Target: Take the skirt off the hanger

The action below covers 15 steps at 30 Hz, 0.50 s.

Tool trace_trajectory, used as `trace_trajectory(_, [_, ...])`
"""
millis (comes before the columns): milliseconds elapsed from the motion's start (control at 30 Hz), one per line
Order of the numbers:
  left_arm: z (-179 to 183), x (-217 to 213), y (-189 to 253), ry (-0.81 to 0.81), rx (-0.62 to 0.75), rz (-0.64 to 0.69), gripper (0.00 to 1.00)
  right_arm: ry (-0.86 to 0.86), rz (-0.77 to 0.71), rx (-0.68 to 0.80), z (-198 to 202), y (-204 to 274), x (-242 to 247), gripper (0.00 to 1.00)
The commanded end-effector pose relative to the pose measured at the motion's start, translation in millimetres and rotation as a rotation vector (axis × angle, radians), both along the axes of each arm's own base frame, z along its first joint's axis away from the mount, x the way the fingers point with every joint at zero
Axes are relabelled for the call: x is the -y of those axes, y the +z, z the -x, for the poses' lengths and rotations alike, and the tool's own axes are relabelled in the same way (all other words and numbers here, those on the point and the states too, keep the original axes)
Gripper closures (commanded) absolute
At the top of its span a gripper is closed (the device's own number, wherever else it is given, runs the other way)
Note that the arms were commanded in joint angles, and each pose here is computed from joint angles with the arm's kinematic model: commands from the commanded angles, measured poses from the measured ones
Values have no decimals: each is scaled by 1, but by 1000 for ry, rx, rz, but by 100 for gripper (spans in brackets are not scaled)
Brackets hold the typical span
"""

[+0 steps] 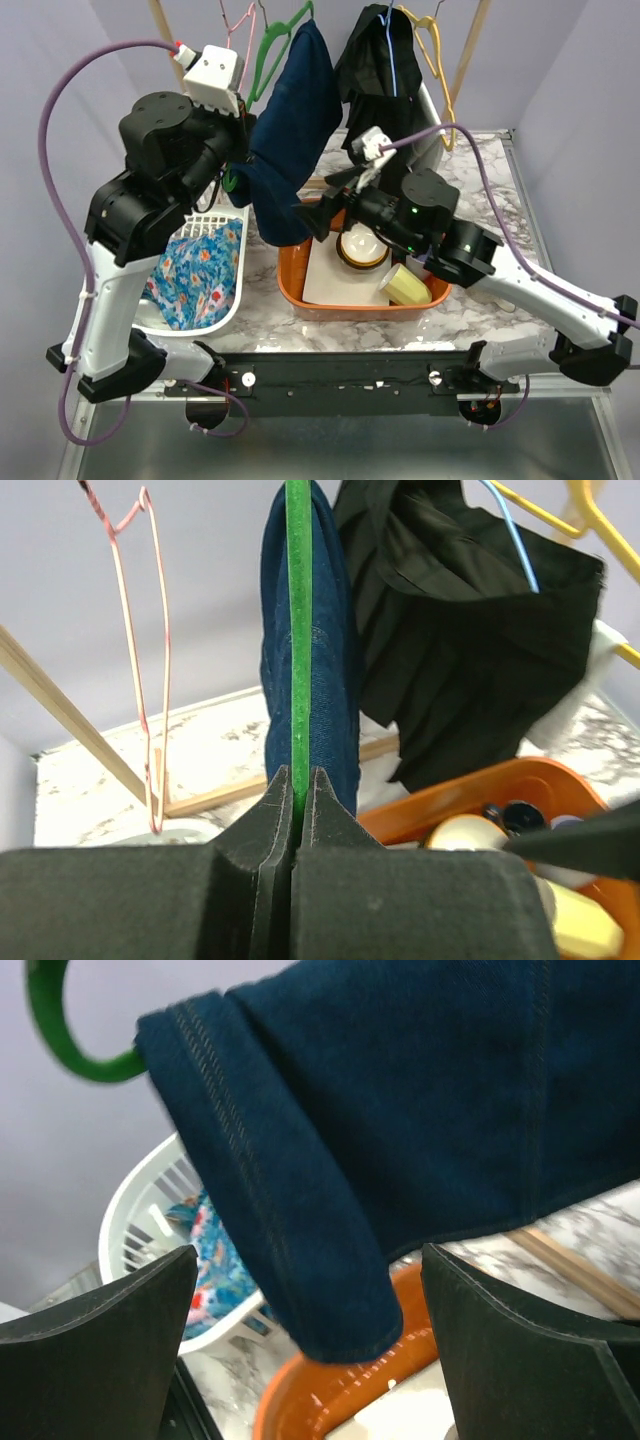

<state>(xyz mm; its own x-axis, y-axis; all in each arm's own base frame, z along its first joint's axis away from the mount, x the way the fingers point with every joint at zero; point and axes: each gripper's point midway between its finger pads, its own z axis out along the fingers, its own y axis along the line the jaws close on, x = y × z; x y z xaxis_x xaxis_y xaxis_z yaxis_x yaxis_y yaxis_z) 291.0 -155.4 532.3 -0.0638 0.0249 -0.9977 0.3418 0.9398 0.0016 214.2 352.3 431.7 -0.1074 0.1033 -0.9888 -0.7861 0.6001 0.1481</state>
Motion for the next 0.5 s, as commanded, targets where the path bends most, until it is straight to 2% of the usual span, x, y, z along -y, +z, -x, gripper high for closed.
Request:
trace_trajectory(0, [29,1,27,-90,58,136,100,91,-55,-17,2,17,-37,0])
trace_trajectory(333, [38,0,28,-96,59,230,100,176,-28,-127,5,-11,-103,3])
trace_trajectory(400, [38,-2,30,-87,64,235,100,170,-41,-121,4,-15,-107,6])
trace_trajectory(467, [40,-3,33,-88,69,244,100,135,-32,-129,-2,-24,-105,16])
